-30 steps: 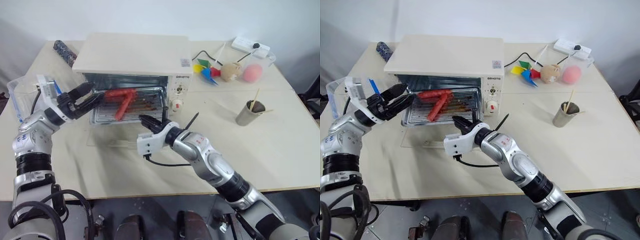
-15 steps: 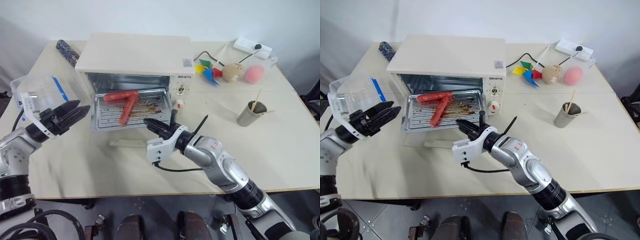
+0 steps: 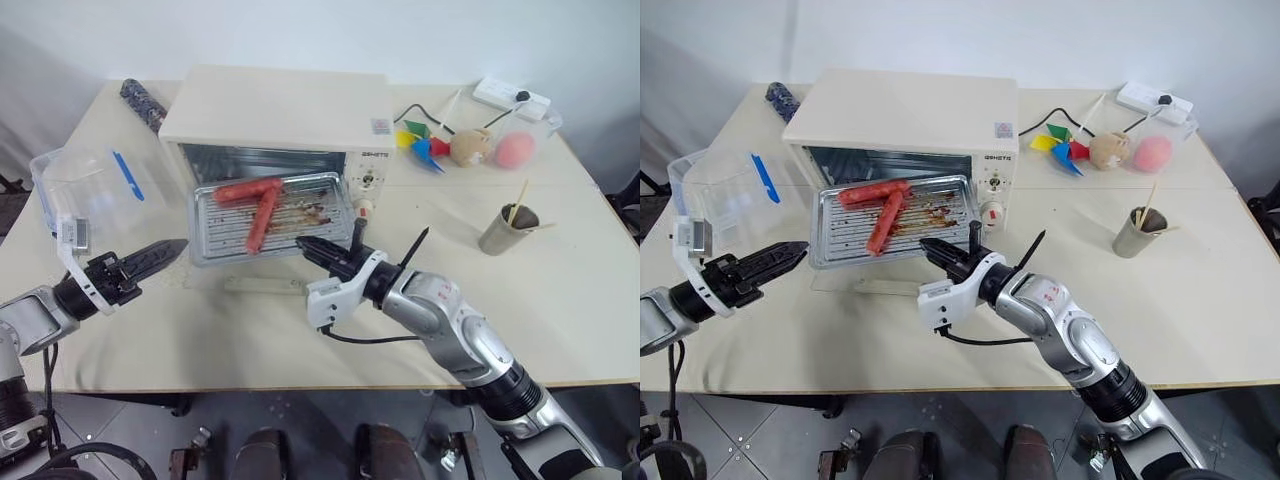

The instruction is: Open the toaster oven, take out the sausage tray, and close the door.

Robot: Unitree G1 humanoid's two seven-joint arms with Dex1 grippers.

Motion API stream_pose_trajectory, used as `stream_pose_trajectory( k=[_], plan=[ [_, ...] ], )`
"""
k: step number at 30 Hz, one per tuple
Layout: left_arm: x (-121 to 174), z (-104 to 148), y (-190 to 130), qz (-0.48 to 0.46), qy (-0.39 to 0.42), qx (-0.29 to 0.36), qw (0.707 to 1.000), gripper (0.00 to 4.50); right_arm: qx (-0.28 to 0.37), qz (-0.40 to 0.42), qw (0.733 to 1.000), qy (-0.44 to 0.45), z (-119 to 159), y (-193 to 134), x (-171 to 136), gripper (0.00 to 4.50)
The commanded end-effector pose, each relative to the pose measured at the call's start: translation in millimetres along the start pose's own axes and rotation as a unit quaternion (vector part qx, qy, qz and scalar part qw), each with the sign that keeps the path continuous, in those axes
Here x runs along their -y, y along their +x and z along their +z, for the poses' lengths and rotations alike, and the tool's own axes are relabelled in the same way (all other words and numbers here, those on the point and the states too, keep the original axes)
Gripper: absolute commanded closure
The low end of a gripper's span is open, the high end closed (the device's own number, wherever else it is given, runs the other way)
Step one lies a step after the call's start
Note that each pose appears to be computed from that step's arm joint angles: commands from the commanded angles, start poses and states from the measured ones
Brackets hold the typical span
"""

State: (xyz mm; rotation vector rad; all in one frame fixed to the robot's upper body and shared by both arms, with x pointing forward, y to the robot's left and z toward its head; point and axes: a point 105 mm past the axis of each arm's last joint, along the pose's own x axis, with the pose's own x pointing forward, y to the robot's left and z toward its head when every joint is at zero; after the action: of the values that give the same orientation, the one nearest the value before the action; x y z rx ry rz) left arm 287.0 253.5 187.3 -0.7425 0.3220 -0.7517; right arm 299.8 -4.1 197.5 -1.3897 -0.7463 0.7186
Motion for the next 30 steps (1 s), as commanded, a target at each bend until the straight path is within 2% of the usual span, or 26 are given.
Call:
stream_pose_trajectory(
  k=[1,9,19,20,22,28,29,30],
  plan=[
    [9.4,5.7,0.1,-0.023,-0.025,0.015,0.999,0.00,-0.002,-0.038,0.999,-0.008,-1.9,-7.2,18.7,4.46],
    [9.8,8.6,0.0,-0.031,-0.063,0.030,0.997,0.00,0.003,-0.035,0.999,-0.007,0.7,-8.9,16.8,4.46],
    [11.6,-9.0,25.3,-0.057,-0.096,-0.018,0.994,0.00,0.024,-0.024,0.999,0.013,7.0,-13.6,13.8,4.46],
    [11.5,-11.3,26.6,-0.058,-0.098,-0.023,0.993,0.39,0.027,-0.023,0.999,0.015,7.8,-13.8,14.2,4.50],
    [10.9,-15.4,29.0,-0.056,-0.101,-0.034,0.993,0.85,0.032,-0.024,0.999,0.017,8.9,-14.1,15.3,4.50],
    [10.3,-19.4,34.1,-0.055,-0.109,-0.044,0.992,2.63,0.063,-0.025,0.998,0.014,16.4,-14.9,18.4,4.50],
    [10.4,-19.4,34.6,-0.055,-0.109,-0.045,0.992,2.80,0.065,-0.025,0.997,0.014,16.6,-15.0,18.6,4.50],
    [10.7,-18.5,34.9,-0.057,-0.110,-0.043,0.991,3.19,0.072,-0.026,0.997,0.013,18.0,-15.2,19.1,4.50]
  ],
)
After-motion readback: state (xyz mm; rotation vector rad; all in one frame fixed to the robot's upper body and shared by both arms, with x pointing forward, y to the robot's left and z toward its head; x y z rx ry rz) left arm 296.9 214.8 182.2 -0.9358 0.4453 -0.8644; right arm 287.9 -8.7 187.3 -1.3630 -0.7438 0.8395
